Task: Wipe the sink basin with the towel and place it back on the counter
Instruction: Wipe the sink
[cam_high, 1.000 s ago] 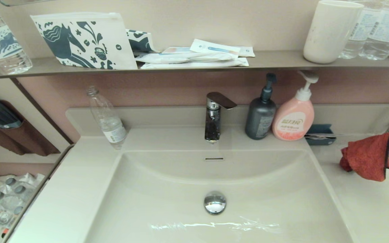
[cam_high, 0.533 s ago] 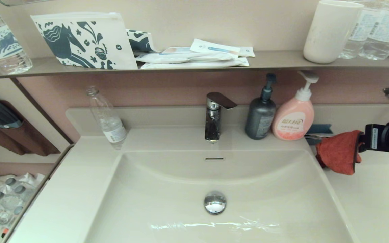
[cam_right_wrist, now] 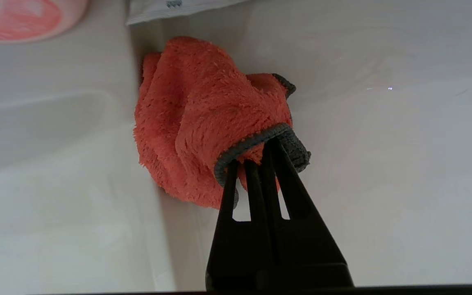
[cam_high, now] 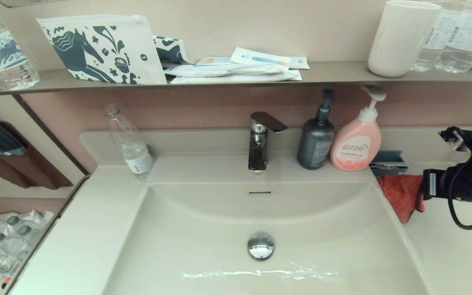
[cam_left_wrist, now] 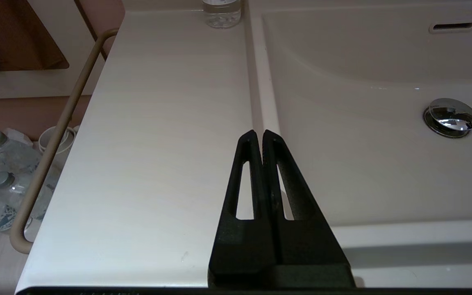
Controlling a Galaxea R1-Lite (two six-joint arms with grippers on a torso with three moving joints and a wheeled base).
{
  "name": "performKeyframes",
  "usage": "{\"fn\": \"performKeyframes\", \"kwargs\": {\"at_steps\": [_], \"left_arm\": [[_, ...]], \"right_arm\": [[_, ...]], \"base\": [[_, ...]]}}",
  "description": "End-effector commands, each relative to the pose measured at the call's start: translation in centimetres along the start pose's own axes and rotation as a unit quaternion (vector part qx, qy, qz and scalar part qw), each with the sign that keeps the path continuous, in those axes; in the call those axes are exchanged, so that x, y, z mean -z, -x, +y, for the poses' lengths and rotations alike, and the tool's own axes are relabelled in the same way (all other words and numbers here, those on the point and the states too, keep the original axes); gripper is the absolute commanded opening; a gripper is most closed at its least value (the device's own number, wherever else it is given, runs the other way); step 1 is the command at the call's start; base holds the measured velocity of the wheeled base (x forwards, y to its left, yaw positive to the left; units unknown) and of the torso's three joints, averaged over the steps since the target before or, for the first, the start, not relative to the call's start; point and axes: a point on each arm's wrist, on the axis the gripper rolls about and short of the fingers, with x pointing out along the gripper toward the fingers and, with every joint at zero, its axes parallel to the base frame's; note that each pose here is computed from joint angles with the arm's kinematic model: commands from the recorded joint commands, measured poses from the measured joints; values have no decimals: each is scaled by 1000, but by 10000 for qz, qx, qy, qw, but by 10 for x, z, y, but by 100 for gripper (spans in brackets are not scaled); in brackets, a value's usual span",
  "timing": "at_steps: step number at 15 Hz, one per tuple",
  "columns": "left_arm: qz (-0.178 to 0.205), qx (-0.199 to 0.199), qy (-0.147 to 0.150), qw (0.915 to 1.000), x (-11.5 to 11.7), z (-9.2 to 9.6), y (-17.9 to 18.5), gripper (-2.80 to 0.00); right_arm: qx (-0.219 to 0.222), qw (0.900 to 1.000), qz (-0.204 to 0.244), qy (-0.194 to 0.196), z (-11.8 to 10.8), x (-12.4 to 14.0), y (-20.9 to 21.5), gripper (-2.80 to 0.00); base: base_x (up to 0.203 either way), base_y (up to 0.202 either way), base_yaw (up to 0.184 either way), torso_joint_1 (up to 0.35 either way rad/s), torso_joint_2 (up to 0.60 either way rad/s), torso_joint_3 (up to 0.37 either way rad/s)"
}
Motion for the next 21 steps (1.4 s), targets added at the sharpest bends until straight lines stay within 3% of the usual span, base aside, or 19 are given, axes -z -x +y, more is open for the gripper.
{"fn": "performKeyframes", "kwargs": {"at_steps": [1, 4, 9, 11, 13, 16, 21], "left_arm": [[4, -1, 1, 10000, 0, 0, 0, -280], [6, -1, 1, 10000, 0, 0, 0, -280], [89, 3, 1, 10000, 5, 0, -1, -280], [375, 16, 4, 9993, 20, -1, -6, -280], [38, 1, 1, 10000, 2, 0, -1, -280], [4, -1, 1, 10000, 0, 0, 0, -280], [4, -1, 1, 10000, 0, 0, 0, -280]], "right_arm": [[66, 9999, 130, -11, -1, 2, -12, -280], [340, 9990, 281, -15, -4, 5, -26, -280], [299, 9980, 547, -106, -8, 8, -49, -280], [-72, 9977, 648, -201, -13, 7, -57, -280], [-406, 9963, 705, -282, -17, 5, -63, -280], [-1003, 9909, 856, -273, -15, 7, -72, -280], [-1398, 9836, 1138, -36, -15, 17, -87, -280]], "base": [[0, 0, 0, 0, 0, 0], [0, 0, 0, 0, 0, 0], [0, 0, 0, 0, 0, 0], [0, 0, 0, 0, 0, 0], [0, 0, 0, 0, 0, 0], [0, 0, 0, 0, 0, 0], [0, 0, 0, 0, 0, 0]]}}
